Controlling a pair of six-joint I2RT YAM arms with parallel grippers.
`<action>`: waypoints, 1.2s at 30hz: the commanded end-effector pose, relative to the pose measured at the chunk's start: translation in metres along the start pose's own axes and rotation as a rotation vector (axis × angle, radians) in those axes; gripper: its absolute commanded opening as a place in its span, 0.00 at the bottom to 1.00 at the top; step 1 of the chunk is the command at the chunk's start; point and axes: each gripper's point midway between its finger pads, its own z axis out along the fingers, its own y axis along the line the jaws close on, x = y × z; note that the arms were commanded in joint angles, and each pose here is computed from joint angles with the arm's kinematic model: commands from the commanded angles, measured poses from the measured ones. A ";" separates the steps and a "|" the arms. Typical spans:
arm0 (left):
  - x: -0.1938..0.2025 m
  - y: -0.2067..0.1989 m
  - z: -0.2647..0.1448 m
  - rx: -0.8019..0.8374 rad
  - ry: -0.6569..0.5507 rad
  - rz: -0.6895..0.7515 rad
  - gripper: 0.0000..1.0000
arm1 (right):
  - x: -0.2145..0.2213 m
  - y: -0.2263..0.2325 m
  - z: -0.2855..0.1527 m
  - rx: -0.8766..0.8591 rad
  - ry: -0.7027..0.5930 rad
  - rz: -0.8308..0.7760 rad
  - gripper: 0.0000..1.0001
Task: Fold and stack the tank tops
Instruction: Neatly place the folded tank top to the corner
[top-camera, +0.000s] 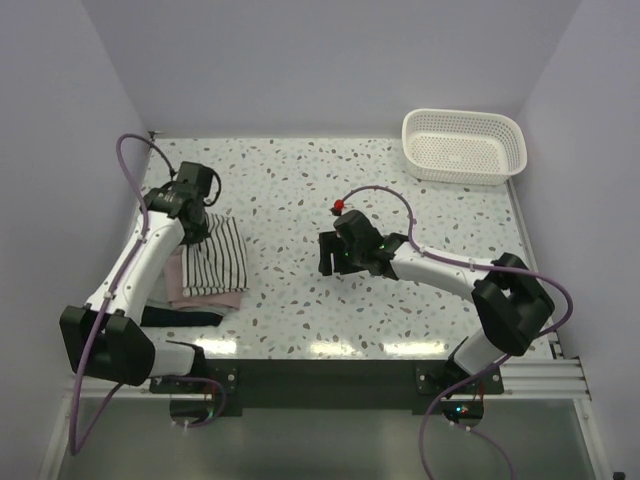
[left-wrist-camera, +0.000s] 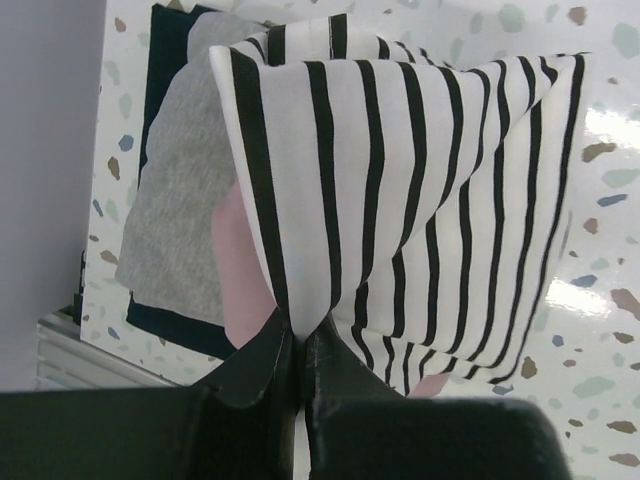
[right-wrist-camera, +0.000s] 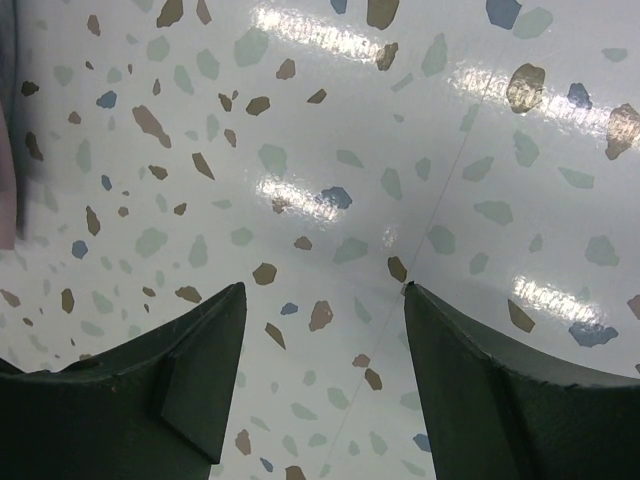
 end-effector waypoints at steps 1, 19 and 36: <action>-0.003 0.013 0.012 -0.010 -0.016 -0.005 0.00 | -0.005 0.007 0.002 -0.035 -0.016 -0.011 0.68; 0.003 0.056 0.058 -0.142 0.034 -0.190 0.69 | -0.002 0.006 0.003 -0.039 -0.012 -0.016 0.68; -0.067 -0.055 -0.028 0.336 -0.308 -0.174 0.88 | -0.026 -0.003 -0.020 0.025 -0.115 0.013 0.70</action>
